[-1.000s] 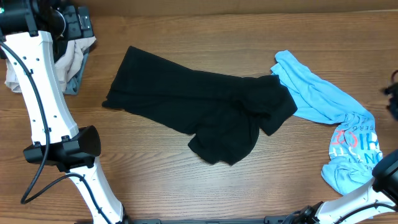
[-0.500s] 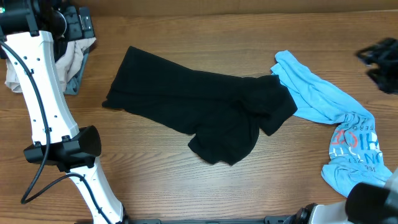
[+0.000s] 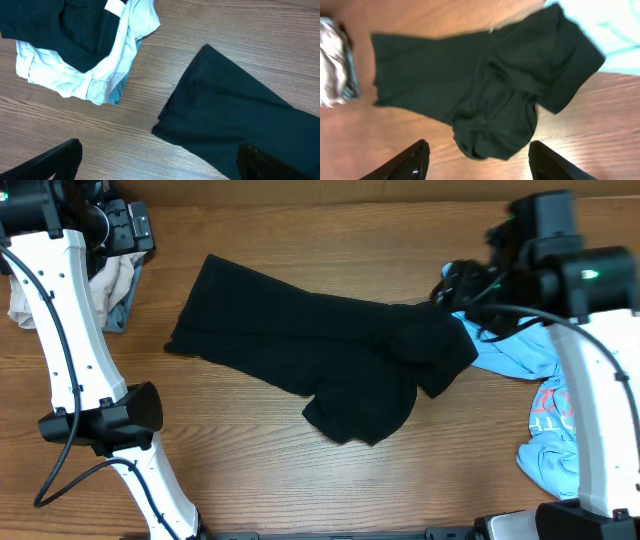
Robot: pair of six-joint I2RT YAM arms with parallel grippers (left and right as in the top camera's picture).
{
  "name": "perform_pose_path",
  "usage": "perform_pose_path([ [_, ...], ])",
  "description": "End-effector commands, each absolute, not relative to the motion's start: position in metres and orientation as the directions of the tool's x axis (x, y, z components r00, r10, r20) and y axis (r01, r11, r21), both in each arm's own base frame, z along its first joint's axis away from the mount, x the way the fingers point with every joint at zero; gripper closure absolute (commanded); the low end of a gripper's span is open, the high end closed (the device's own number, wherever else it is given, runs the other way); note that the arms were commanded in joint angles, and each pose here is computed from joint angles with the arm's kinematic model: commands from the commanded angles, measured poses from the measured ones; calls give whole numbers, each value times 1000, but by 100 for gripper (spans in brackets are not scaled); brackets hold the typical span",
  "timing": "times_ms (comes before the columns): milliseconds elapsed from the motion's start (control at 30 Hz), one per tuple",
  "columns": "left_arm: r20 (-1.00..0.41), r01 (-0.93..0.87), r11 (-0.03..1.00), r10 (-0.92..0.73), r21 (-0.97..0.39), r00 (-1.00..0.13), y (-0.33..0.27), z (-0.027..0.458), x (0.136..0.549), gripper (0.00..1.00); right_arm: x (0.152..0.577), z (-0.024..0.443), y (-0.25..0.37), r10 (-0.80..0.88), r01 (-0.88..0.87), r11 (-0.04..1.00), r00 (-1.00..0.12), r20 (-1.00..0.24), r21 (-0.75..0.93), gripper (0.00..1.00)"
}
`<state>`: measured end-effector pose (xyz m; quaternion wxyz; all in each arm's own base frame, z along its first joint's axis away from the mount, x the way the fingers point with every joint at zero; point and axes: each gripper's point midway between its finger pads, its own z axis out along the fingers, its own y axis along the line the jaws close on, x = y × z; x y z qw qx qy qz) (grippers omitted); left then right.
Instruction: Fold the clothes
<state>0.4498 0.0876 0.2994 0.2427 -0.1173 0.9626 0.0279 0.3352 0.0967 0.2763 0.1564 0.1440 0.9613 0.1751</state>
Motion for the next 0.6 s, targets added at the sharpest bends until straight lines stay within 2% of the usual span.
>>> perform_pose_path([
  [0, -478, -234, 972, -217, -24, -851, 81, 305, 446, 0, 324, 252, 114, 304, 220, 916, -927, -222, 334, 32],
  [233, -418, -186, 983, -170, -3, -892, 79, 287, 443, 0, 300, 191, 182, 81, 17, 951, -978, -193, 310, 28],
  [367, -318, -186, 982, -176, 1, -932, 79, 257, 436, 1, 287, 160, 204, -12, -69, 951, -982, -189, 301, 27],
  [567, -179, -186, 983, -182, 4, -967, 84, 202, 431, 5, 257, 128, 210, -89, -117, 957, -989, -117, 265, 27],
])
